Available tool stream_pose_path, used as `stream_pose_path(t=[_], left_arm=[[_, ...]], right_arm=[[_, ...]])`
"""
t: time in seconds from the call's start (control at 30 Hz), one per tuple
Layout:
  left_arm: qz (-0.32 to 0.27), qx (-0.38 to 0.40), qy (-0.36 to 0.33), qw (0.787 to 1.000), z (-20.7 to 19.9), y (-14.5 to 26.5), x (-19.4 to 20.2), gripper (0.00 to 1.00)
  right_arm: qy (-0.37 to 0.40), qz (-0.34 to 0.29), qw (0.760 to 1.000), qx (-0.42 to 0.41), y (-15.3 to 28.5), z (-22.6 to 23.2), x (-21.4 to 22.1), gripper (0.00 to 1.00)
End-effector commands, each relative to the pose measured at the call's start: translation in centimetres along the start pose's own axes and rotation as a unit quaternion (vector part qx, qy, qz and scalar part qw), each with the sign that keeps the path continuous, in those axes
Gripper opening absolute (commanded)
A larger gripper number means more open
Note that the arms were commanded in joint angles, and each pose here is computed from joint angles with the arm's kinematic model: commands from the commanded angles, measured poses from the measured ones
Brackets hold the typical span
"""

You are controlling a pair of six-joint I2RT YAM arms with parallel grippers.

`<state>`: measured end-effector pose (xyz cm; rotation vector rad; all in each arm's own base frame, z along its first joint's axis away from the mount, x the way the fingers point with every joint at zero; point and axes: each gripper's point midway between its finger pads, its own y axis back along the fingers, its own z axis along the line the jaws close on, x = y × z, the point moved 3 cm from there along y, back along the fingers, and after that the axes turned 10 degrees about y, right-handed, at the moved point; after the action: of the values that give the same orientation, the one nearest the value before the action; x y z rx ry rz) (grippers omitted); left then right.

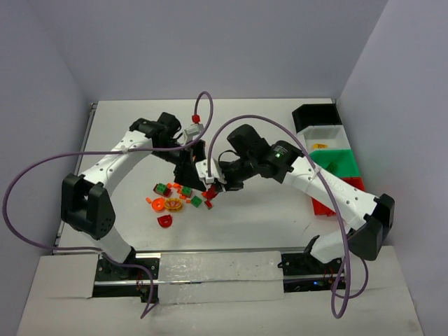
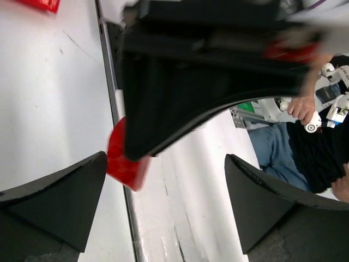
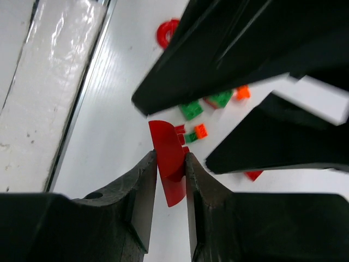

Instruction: Sort the legos into containers by color

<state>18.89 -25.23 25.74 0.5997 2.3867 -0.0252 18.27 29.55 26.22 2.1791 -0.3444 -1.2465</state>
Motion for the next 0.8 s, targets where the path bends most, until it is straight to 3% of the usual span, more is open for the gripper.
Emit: stream_pose_path(t=[0.0, 0.1, 0.23, 0.33, 0.43, 0.57, 0.67, 0.77], left_arm=[[-0.051, 0.035, -0.082, 0.995, -3.9, 1.4, -2.4, 0.99], [-0.075, -0.009, -0.105, 0.992, -3.4, 4.1, -3.5, 0.99], [-0.099, -0.087, -0.097, 0.986, -2.6, 7.9, -4.5, 0.99], [-0.134, -0.246, -0.094, 0.955, 0.2, 10.2, -6.2, 0.99], [-0.169, -0.369, -0.156, 0.901, -0.5, 11.3, -8.0, 0.99], [-0.172, -0.418, -0.112, 0.885, 1.1, 11.1, -8.3, 0.99], [-0.224, -0.481, -0.095, 0.842, 1.7, 12.4, -9.2, 0.99], [-0.257, -0.489, -0.092, 0.829, 1.2, 12.5, -9.4, 0.99]], right_arm=[[-0.018, 0.032, 0.999, 0.013, 1.0, 0.9, 1.5, 0.0], [-0.039, 0.059, 0.997, 0.026, 2.1, 1.9, 3.7, 0.0], [-0.124, 0.089, 0.986, 0.073, 5.2, 2.5, 8.2, 0.0], [-0.187, 0.12, 0.967, 0.125, 8.5, 3.7, 11.3, 0.0], [-0.252, 0.165, 0.936, 0.184, 12.4, 5.5, 14.6, 0.0], [-0.341, 0.227, 0.875, 0.256, 18.0, 9.1, 18.7, 0.0], [-0.392, 0.273, 0.833, 0.278, 21.8, 12.1, 20.7, 0.0], [-0.435, 0.312, 0.791, 0.295, 25.0, 14.3, 22.8, 0.0]])
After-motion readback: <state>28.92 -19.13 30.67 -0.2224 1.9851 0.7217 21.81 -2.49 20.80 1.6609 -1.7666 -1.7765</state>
